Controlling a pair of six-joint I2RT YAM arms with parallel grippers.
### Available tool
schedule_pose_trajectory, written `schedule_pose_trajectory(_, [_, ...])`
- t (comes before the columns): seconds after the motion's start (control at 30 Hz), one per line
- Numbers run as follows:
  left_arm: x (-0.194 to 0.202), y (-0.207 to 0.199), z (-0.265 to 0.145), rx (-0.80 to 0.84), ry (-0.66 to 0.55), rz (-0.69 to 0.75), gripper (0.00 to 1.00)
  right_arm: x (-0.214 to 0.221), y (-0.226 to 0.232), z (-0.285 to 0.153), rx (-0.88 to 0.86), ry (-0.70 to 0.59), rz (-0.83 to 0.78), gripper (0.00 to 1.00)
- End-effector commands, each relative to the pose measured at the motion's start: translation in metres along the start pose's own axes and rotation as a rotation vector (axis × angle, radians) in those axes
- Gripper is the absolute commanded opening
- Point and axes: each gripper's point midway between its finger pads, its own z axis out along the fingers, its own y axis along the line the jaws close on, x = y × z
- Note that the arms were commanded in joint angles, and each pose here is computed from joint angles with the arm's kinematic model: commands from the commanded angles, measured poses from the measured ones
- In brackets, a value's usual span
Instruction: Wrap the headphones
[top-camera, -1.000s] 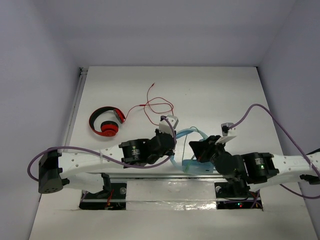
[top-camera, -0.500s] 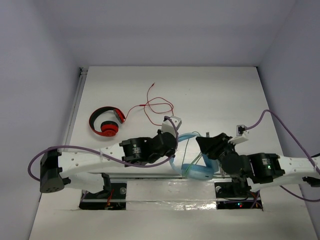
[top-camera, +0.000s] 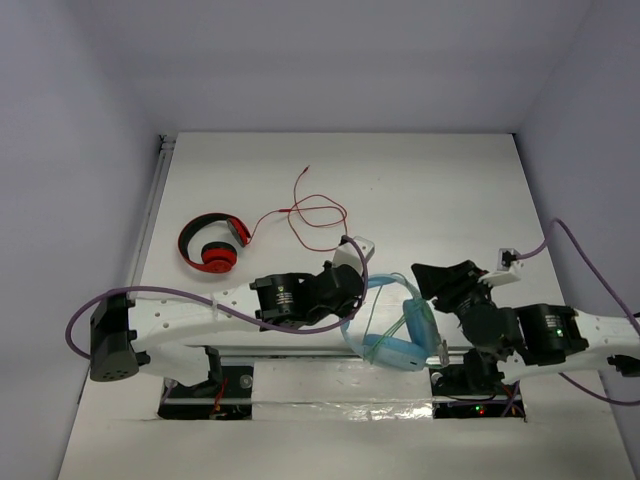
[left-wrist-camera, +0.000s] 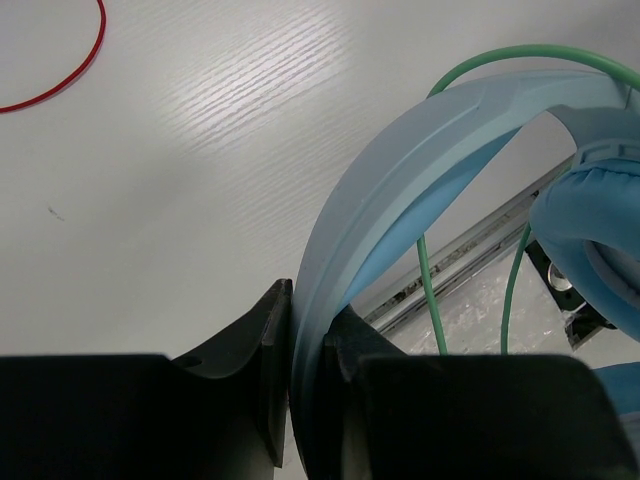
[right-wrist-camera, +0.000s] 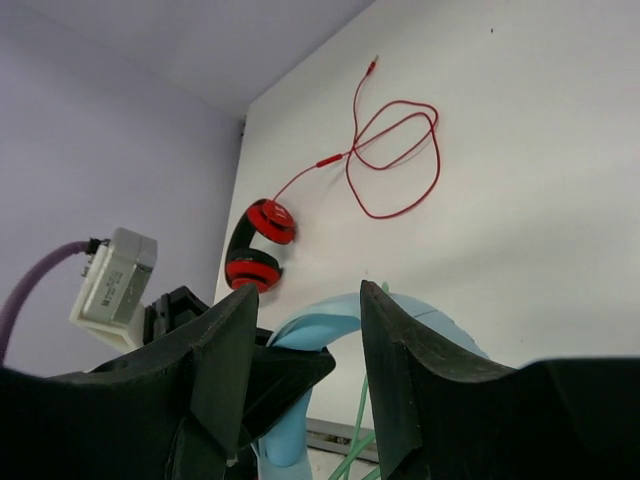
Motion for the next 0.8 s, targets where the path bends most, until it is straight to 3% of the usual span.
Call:
schedule_pose_trajectory(0.0, [-0.044,-0.026,-0.017,0.093,-0.112,-0.081,0.00,-0.043,0.007,-0.003,0.006,-0.102,0.045,0.52])
schedule_pose_trajectory(0.43, [-0.044,-0.024,-0.014,0.073,-0.113,-0.068,0.00,-0.093,-0.008,-0.015,0.016,-0.162,0.059,0.50])
schedule_pose_trajectory(0.53, [-0.047,-0.026,-0.012,0.078,-0.122,-0.064,0.00,-0.101,-0.012,-0.018,0.018,-0.169,0.059,0.33])
schedule_pose_trajectory(0.57, [-0.050,-0.024,-0.010,0.076,-0.133,-0.075,0.00,-0.105,-0.014,-0.019,0.015,-0.168,0.071,0.15])
schedule_pose_trajectory(0.63, [-0.058,-0.022,-0.003,0.080,-0.155,-0.090,0.00,-0.106,-0.018,-0.020,0.014,-0.165,0.074,0.04])
schedule_pose_trajectory(0.77, [-0.069,-0.014,0.013,0.079,-0.178,-0.114,0.00,-0.102,-0.028,-0.020,0.023,-0.156,0.082,0.04])
